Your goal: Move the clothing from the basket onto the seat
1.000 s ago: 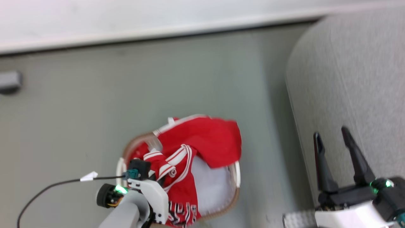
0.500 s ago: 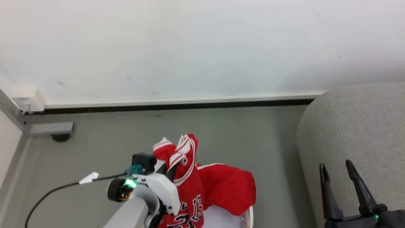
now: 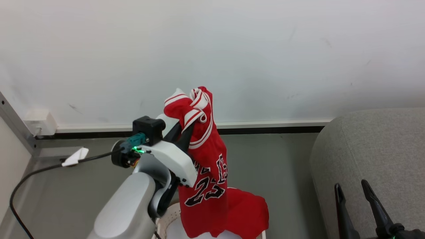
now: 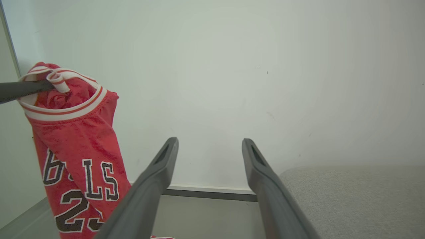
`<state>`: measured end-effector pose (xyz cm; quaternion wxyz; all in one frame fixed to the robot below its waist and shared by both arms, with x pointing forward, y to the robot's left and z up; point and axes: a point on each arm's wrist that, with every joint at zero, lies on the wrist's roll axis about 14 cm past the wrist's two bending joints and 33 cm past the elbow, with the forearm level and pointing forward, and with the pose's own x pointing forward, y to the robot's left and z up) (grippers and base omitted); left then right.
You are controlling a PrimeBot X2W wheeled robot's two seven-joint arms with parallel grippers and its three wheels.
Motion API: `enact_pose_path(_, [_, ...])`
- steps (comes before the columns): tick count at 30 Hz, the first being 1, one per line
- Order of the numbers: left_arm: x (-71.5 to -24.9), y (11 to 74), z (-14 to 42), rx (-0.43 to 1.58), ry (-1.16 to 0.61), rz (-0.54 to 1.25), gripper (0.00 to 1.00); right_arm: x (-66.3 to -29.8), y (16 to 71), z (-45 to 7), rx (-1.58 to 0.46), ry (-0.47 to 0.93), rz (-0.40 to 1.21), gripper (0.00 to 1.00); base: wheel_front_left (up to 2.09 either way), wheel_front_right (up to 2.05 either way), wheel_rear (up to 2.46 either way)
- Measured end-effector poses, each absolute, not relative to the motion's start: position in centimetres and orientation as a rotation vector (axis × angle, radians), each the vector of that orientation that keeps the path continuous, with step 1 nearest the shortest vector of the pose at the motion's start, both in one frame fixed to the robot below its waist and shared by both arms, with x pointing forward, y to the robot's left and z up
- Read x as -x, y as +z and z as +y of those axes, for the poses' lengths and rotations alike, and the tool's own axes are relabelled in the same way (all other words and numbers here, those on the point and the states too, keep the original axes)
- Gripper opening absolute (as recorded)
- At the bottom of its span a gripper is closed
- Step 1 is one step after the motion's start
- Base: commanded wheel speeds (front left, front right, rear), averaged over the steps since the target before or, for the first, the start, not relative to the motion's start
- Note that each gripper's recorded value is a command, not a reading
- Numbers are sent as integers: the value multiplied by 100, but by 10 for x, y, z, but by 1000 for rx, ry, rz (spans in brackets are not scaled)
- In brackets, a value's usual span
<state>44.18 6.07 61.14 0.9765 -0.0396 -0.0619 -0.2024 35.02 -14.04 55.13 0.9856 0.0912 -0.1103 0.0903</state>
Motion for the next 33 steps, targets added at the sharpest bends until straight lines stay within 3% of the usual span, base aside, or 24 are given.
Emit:
enact_pose_path(14, [-422, 693, 53, 75, -451, -279, 0, -344, 557, -123, -166, 234, -236, 100, 0, 0, 0])
enact_pose_path(27, [-409, 692, 38, 82, -500, -259, 0, -346, 580, -15, -43, 612, -295, 100, 0, 0, 0])
enact_pose_path(33, [-406, 689, 27, 79, -531, -245, 0, -360, 579, 15, 22, 697, -284, 100, 0, 0, 0])
